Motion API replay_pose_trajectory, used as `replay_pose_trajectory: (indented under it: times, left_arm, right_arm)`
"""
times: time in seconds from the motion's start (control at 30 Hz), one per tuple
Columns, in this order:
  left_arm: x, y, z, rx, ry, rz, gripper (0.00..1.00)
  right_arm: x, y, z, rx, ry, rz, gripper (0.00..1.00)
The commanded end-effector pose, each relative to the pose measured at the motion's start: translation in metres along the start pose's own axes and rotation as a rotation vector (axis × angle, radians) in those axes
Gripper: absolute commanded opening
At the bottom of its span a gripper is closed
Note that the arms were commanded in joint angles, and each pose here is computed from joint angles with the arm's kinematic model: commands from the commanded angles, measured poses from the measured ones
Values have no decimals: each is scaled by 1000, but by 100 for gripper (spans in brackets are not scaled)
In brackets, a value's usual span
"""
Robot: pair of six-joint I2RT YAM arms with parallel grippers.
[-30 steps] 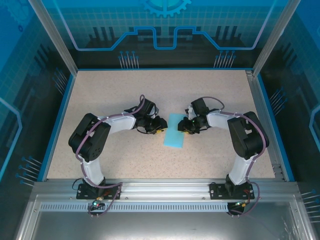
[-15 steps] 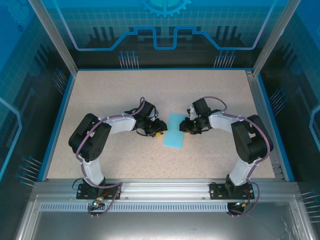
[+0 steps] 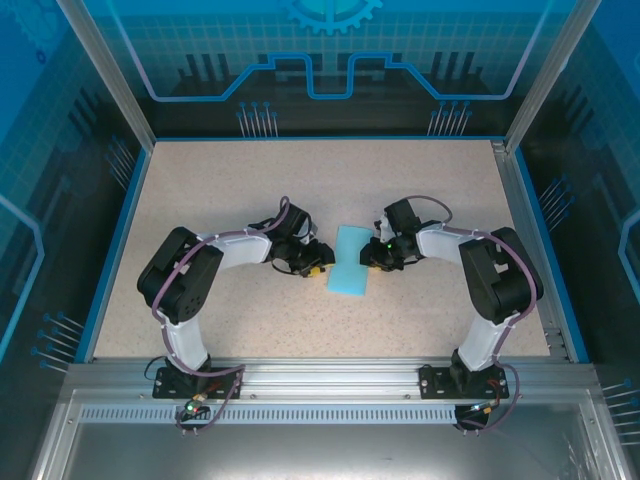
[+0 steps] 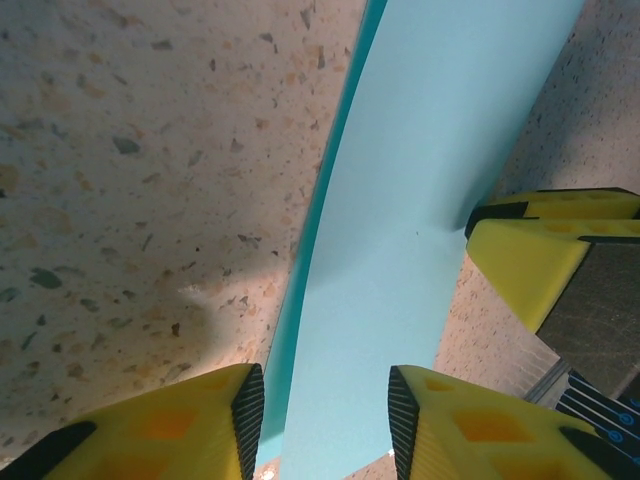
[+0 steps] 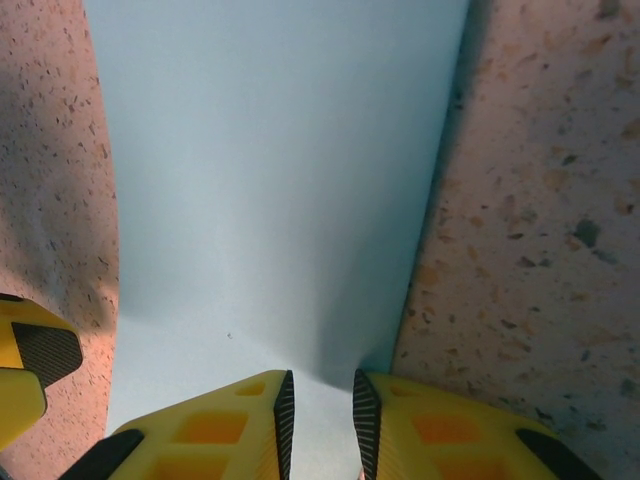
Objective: Fold a paper plane with a square sheet of paper (pick it up from the middle)
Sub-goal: Fold the triangle a second time at the center of the table.
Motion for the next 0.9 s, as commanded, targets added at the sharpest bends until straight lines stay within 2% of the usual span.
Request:
replay_pose_trajectory:
  times: [0.0,0.43,0.57,0.87]
  left_arm:
    - [12,-2,-1,27,51,3,43]
    - [32,8,8,0,102,-17,43]
    - [32,4,14,51,115,-17,42]
    - [25,-6,17,95,107,-27,31]
  right_arm:
    - [20,-22,13,87,71,24,27]
    - [27,-31,21,100,89,35,27]
    - [29,-33,24,97,95,43,26]
    - [28,-33,27,80,104,62,26]
Point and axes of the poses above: each hand's point on the last joint's axis, 136 mm out from that joint toward the fingers, its own z axis out along the fingers, its own y axis along the line the jaws close on, x = y × z, the point moved 6 cm from there along -z, back along the fingers, and after that the axes turned 2 degrees about z, right-handed, at the moved point
